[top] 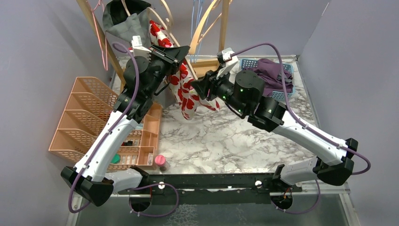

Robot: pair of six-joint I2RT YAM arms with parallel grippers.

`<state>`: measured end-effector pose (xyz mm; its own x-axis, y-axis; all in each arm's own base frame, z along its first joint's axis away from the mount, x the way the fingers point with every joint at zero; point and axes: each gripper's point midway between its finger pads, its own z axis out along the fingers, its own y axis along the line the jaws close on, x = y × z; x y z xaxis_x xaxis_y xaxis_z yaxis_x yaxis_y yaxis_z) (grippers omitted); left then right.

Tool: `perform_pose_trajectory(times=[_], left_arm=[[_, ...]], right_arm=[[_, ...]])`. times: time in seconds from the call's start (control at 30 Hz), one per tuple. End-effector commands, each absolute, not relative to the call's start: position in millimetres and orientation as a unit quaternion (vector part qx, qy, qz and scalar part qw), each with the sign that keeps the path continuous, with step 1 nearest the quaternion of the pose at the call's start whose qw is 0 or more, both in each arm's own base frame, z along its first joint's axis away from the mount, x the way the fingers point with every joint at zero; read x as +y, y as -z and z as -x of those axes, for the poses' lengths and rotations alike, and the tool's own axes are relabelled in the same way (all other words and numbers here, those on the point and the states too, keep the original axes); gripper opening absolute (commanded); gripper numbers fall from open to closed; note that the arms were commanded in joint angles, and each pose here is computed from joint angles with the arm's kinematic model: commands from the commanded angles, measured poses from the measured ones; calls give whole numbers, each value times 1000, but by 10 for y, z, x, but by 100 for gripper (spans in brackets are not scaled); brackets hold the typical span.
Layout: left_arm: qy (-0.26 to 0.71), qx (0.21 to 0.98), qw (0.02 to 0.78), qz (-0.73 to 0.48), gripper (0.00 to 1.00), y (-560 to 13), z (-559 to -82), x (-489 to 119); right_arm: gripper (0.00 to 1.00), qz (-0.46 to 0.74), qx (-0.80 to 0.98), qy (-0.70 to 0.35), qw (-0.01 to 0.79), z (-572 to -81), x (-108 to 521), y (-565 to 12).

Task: Place the skirt on the hanger
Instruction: Place the hanger at the clothesline.

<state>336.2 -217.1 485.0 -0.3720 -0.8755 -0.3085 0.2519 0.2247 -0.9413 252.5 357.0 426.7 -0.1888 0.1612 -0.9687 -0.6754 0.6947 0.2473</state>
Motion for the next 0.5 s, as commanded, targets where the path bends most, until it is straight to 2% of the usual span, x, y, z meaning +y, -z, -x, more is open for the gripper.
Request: perform_pose_trajectory(times=[0.0,0.1,0.23,0.27,0.37,0.4,0.47], left_arm=[[603,534,508,305,0,-5299,-3276,-1939],[603,526,510,316,0,-5360,-3280,-1895],[603,524,512,316,0,-5364,-3289,-1892],[602,525,515,312,4,-5358,-3286,-1896],[588,528,539,291,39,-5356,-3267,-1873],[580,530,551,282,47,-5358,-3251,-1856],[561,534,571,272,57,-5345,-3212,-1793]], right_arm=[[39,210,678,-336,619,-2517,3604,-4258],[34,209,678,-320,627,-2584,3600,-4235],[4,203,662,-316,649,-2623,3583,-4356],[1,199,653,-319,658,-2627,3573,-4422],[1,187,638,-323,674,-2637,3539,-4594],[1,183,636,-323,676,-2642,3528,-4641],[1,172,634,-329,678,-2644,3513,-4723]])
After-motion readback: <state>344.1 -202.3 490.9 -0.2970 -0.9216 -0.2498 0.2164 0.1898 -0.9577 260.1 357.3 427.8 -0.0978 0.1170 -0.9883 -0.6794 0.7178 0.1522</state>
